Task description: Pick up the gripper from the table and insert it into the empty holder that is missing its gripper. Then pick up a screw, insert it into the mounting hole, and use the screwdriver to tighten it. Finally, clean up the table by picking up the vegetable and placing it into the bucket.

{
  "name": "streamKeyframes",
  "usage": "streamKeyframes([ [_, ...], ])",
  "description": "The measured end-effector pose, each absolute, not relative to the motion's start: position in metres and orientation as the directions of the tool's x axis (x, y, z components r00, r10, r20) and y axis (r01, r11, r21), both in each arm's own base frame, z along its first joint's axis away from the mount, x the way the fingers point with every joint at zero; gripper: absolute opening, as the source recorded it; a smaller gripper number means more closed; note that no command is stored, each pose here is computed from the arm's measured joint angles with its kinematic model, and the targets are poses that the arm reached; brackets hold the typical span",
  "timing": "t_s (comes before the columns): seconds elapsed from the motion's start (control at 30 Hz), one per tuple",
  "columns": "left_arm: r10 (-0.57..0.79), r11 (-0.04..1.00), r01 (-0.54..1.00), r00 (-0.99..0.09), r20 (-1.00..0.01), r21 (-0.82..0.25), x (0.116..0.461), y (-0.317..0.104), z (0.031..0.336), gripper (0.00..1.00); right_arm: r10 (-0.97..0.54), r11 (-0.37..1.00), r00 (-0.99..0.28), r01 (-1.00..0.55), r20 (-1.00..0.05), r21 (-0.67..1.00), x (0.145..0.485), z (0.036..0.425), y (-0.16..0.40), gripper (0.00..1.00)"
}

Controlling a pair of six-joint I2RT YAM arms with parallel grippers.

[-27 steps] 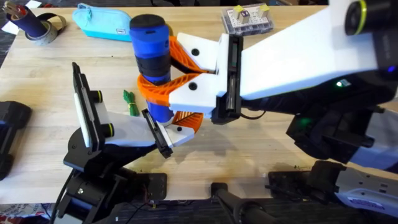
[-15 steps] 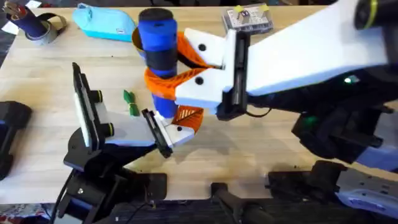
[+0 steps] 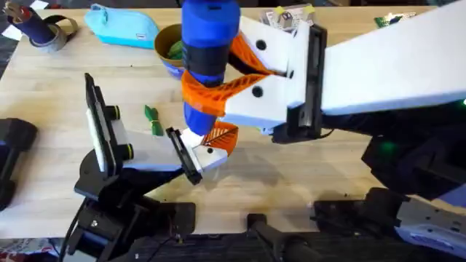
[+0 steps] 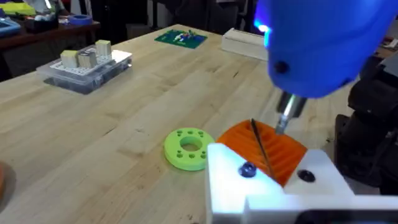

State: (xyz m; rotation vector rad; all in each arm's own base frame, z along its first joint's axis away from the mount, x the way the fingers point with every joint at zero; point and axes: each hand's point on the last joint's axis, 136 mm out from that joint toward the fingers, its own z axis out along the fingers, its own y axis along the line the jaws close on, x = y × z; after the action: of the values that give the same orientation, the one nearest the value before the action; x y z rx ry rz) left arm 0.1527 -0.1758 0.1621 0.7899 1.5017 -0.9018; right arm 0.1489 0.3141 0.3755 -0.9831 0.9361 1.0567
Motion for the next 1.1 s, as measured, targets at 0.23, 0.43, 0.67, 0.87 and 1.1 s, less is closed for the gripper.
streamKeyframes([
  [0.23, -0.009, 0.477, 0.872, -0.116, -0.993, -0.107, 0.153, -0.176, 0.162, 0.017, 0.235, 0.205, 0.282, -0.950, -0.930, -0.236, 0.149, 0.375, 0.315, 0.047],
  [0.43, -0.009, 0.477, 0.872, -0.116, -0.993, -0.107, 0.153, -0.176, 0.162, 0.017, 0.218, 0.211, 0.307, -0.942, -0.927, -0.262, 0.152, 0.370, 0.317, 0.047],
  [0.67, -0.009, 0.477, 0.872, -0.116, -0.993, -0.107, 0.153, -0.176, 0.162, 0.017, 0.184, 0.202, 0.278, -0.949, -0.943, -0.240, 0.158, 0.356, 0.325, 0.047],
  [0.87, -0.009, 0.477, 0.872, -0.116, -0.993, -0.107, 0.153, -0.176, 0.162, 0.017, 0.187, 0.200, 0.269, -0.952, -0.945, -0.231, 0.158, 0.356, 0.325, 0.048],
  [1.1, -0.009, 0.477, 0.872, -0.116, -0.993, -0.107, 0.153, -0.176, 0.162, 0.017, 0.194, 0.193, 0.235, -0.961, -0.952, -0.197, 0.158, 0.356, 0.325, 0.047],
])
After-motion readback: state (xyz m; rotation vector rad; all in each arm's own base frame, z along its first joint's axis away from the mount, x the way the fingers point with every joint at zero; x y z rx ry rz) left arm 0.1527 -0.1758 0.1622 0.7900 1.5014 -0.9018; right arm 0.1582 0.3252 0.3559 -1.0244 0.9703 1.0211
